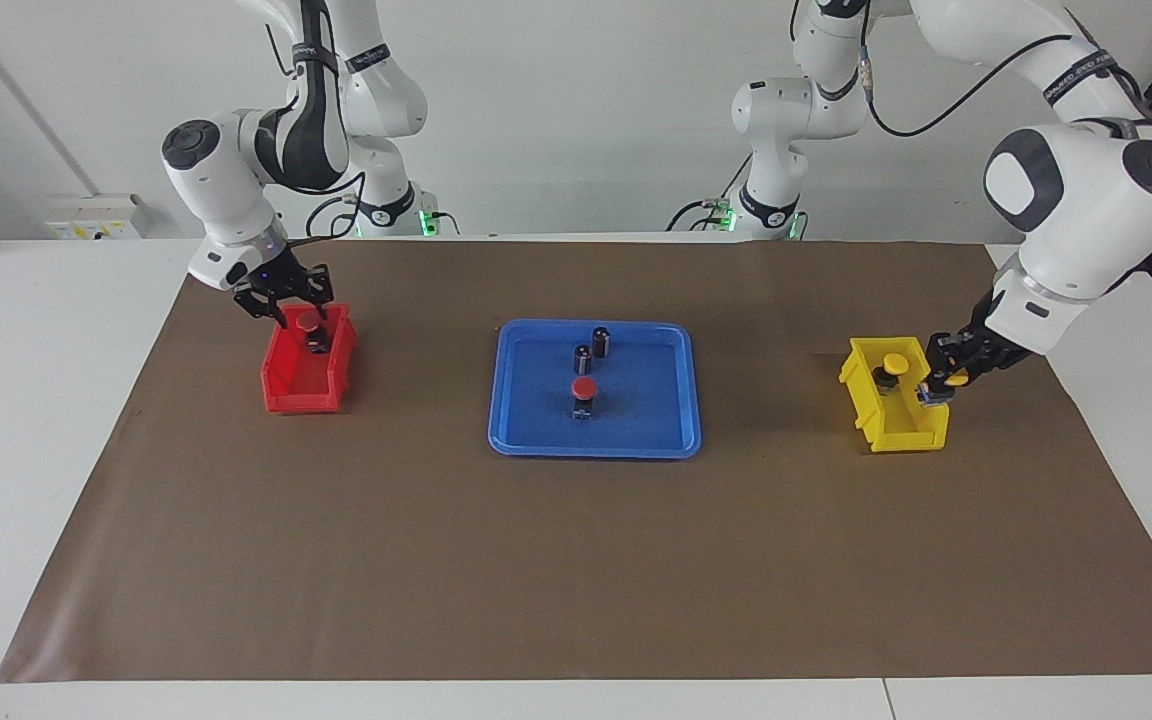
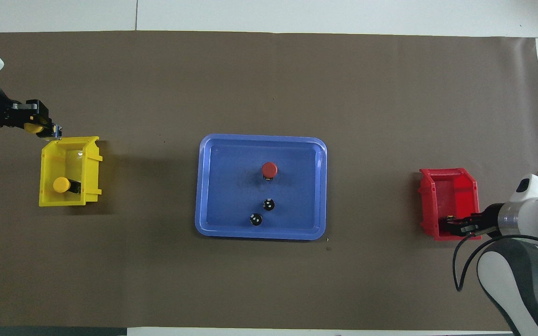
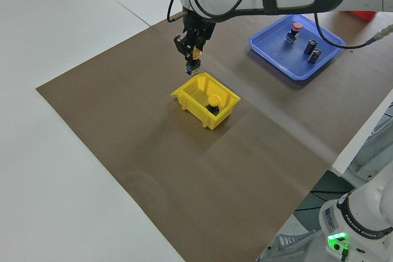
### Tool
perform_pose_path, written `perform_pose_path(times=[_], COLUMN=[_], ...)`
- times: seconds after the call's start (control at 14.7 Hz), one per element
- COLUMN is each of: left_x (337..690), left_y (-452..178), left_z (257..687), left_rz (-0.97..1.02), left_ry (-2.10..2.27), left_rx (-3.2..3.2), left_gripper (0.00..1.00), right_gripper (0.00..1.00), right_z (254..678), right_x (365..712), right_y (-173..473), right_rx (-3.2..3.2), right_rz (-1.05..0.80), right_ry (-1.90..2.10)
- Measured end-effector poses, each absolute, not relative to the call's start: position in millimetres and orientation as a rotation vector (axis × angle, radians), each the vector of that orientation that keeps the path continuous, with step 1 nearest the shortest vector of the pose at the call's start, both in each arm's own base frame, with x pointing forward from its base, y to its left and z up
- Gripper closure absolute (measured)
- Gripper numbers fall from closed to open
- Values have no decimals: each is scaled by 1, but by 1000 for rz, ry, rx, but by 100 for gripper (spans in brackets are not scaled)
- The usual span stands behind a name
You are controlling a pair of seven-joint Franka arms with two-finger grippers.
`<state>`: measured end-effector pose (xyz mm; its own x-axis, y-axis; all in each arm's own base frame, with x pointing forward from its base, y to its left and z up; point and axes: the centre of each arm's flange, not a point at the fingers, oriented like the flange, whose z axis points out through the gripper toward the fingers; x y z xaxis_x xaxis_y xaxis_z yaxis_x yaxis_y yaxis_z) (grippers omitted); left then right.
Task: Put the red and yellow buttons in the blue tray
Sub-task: 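Release the red button in the tray while the left gripper grasps a yellow button, then carry the yellow button with the left gripper and drop it in the tray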
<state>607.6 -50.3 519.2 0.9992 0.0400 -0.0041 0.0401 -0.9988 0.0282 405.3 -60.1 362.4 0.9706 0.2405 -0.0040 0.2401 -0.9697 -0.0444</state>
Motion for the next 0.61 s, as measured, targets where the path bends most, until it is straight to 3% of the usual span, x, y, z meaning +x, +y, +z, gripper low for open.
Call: perform_pose_path(times=[0.34,0.61], left_x=[555,520], left_y=[-255,-326], left_z=[503,451], left_rz=[-33,16], left_ry=[162,208], left_rx=[3114,3094], left_gripper=[59,59], right_gripper=[38,39], right_z=[351,346], right_x=[405,405], right_y=[-60,-60], right_rx=[-3074,-3072], right_rz=[26,44], right_ry=[-375,-374])
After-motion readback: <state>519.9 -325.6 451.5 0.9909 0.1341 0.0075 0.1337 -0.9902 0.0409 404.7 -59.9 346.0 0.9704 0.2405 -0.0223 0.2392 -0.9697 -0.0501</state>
